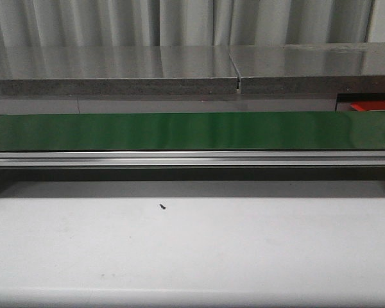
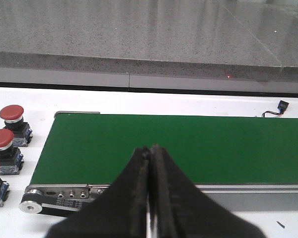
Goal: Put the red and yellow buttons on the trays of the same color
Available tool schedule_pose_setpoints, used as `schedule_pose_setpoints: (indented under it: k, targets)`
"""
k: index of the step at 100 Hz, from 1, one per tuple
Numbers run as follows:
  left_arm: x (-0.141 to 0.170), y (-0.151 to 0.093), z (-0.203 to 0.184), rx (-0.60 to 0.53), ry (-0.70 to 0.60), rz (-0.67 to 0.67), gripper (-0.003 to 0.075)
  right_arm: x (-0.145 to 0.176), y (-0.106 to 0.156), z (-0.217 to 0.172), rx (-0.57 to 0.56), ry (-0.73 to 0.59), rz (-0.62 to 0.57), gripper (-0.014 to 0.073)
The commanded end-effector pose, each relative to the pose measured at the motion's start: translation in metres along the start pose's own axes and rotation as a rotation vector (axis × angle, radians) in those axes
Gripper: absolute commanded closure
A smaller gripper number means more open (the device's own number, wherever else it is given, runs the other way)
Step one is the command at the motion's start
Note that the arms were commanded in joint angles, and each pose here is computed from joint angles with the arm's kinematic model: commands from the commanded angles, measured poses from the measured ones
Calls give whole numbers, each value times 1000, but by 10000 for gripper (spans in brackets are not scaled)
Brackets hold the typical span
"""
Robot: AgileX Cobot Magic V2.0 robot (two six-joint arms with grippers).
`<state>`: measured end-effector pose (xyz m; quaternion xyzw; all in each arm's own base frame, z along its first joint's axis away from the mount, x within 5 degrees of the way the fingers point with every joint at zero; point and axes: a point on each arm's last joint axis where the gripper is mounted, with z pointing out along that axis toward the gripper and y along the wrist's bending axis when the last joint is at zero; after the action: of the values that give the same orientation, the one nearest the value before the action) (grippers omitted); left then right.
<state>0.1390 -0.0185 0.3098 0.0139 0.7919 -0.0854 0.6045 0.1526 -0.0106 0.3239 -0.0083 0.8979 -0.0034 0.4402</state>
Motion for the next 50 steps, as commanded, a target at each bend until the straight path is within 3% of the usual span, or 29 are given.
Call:
schedule_pose_setpoints:
  k: [1, 50]
  targets:
    - [-16, -1, -3, -3, -108, -18, 739, -11, -1, -7, 15, -80, -12, 662]
    - [-16, -1, -2, -3, -100, -20, 713, -11, -1, -7, 15, -80, -12, 662]
